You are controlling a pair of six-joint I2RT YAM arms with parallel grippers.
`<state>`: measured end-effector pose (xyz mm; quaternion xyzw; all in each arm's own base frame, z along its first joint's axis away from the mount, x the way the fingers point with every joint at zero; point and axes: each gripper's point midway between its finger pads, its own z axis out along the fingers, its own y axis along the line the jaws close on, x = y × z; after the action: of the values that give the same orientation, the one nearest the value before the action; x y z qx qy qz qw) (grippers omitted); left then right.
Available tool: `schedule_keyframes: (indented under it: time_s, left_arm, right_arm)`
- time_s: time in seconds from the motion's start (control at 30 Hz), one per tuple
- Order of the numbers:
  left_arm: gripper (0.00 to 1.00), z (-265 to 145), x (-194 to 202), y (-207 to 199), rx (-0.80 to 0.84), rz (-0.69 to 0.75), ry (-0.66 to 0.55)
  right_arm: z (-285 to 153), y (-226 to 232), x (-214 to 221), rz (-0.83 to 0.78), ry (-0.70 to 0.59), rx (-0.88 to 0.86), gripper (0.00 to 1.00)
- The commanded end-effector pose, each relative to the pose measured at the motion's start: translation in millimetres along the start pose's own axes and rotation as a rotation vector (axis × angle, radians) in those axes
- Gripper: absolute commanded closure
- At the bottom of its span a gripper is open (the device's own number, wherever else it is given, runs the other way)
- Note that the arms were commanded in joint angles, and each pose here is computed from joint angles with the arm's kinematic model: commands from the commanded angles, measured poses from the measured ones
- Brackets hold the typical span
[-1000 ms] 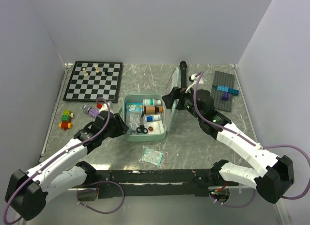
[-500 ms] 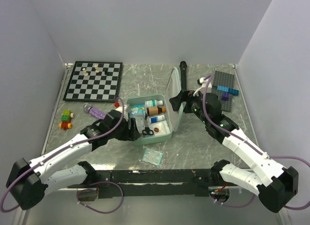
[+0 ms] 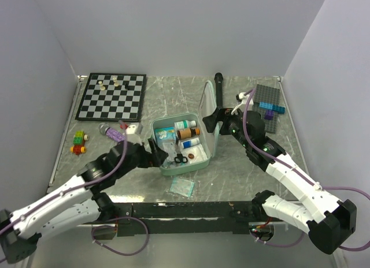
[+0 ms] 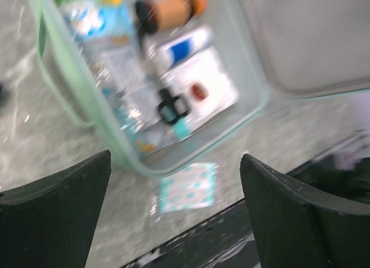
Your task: Organize the medicine kit
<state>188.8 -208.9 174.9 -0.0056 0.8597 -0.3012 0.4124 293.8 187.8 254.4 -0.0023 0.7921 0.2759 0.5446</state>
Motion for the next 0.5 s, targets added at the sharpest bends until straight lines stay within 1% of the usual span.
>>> schedule_keyframes:
  time_s: [0.0,0.03,0.1,0.13,0.2,0.27,0.33,0.47]
  left_arm:
    - [0.04,-18,-21,-39,0.242,0.024,-0.112]
    - [0.04,-19,-17,-50,0.290,0.058,-0.075]
    - [0.01,-12,0,-60,0.309,0.142,0.056]
    - [0.03,-6,16,-59,0.290,0.182,0.138]
    - [0.08,4,45,-63,0.265,0.267,0.251]
    - [0.11,10,67,-69,0.245,0.327,0.307]
    - [0.16,20,81,-68,0.186,0.381,0.318]
    - [0.25,31,112,-73,0.125,0.492,0.353]
  right_arm:
    - [-6,0,-2,-0.010,0.003,-0.003,0.00]
    - [-6,0,-2,-0.012,0.007,-0.003,0.00]
    - [-5,0,0,-0.014,0.012,-0.002,0.00]
    - [-4,0,0,-0.014,0.014,-0.003,0.00]
    - [-3,-1,1,-0.014,0.017,-0.003,0.00]
    - [-2,-2,2,-0.014,0.023,0.002,0.00]
    - [-2,-4,4,-0.016,0.027,0.011,0.00]
    - [-1,-6,5,-0.020,0.033,0.022,0.00]
